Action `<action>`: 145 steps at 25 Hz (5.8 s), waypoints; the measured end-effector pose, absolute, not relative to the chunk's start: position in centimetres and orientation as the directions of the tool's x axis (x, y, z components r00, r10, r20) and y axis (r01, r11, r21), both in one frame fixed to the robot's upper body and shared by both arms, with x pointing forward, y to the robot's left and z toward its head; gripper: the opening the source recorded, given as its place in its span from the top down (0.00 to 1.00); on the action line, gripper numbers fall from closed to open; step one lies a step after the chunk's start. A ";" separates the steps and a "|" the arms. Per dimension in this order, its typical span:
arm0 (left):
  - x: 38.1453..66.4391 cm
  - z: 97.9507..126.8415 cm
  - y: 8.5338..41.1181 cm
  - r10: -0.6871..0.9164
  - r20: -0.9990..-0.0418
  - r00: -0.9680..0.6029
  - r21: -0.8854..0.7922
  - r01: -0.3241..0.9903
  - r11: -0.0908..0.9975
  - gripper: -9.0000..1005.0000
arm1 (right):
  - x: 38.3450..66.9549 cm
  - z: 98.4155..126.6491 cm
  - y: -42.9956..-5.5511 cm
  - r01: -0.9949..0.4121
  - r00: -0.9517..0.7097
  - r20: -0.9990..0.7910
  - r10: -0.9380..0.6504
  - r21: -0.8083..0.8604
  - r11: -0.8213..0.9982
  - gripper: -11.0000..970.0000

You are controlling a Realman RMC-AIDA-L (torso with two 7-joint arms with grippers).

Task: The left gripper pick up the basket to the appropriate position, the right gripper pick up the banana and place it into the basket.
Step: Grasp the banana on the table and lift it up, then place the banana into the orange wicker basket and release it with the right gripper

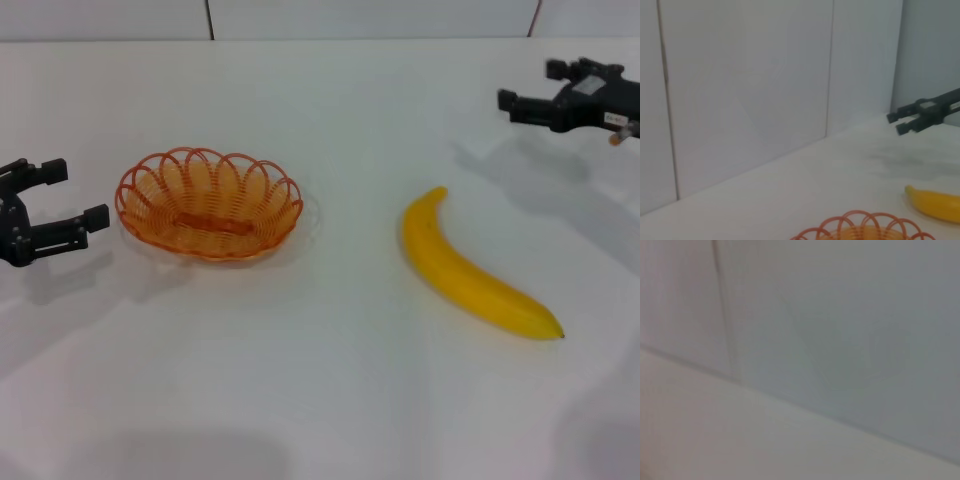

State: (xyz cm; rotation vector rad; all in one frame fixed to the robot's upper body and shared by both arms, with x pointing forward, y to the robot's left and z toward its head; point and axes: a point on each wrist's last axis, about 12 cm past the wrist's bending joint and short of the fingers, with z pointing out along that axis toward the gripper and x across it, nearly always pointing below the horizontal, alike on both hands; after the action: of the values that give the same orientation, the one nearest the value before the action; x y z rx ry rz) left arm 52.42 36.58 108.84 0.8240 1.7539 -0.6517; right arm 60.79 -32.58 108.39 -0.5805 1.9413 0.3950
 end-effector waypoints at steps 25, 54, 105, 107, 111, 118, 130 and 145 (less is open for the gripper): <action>52.3 108.5 36.1 0.223 -0.955 -0.197 -0.021 0.794 0.608 0.10 | 53.0 112.0 -31.6 -0.891 -0.244 -0.933 -0.266 0.107 0.442 0.17; 52.5 108.6 35.8 0.230 -0.956 -0.182 -0.008 0.800 0.601 0.10 | 56.2 113.3 -20.7 -0.867 -0.408 -0.549 -0.729 -0.017 0.498 0.18; 52.3 108.5 36.0 0.227 -0.956 -0.186 -0.012 0.796 0.605 0.10 | 57.1 113.0 -19.6 -0.859 -0.421 -0.463 -0.780 -0.071 0.506 0.50; 52.1 108.4 36.2 0.217 -0.958 -0.187 -0.015 0.788 0.615 0.10 | 57.0 113.4 -19.6 -0.860 -0.412 -0.474 -0.778 -0.080 0.504 0.50; 51.6 108.3 36.6 0.202 -0.962 -0.182 -0.014 0.774 0.633 0.10 | 56.9 114.4 -19.2 -0.865 -0.375 -0.506 -0.776 -0.108 0.489 0.50; 51.6 108.3 36.7 0.200 -0.963 -0.181 -0.014 0.773 0.634 0.10 | 57.3 116.4 -17.3 -0.900 -0.229 -0.603 -0.764 -0.168 0.403 0.49; 51.5 108.1 36.2 0.217 -0.962 -0.165 0.006 0.784 0.620 0.10 | 58.9 117.6 -13.5 -0.943 -0.011 -0.677 -0.736 -0.237 0.233 0.50; 50.4 107.1 36.2 0.226 -0.958 -0.179 0.000 0.783 0.622 0.10 | 59.9 115.8 -9.5 -0.924 0.071 -0.655 -0.752 -0.328 0.198 0.50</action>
State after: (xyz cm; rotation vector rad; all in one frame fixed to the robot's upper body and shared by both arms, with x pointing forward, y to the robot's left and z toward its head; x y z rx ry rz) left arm 50.38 36.15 107.05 0.8308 1.7201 -0.6177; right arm 59.88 -9.55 115.78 -1.5887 1.7134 0.2847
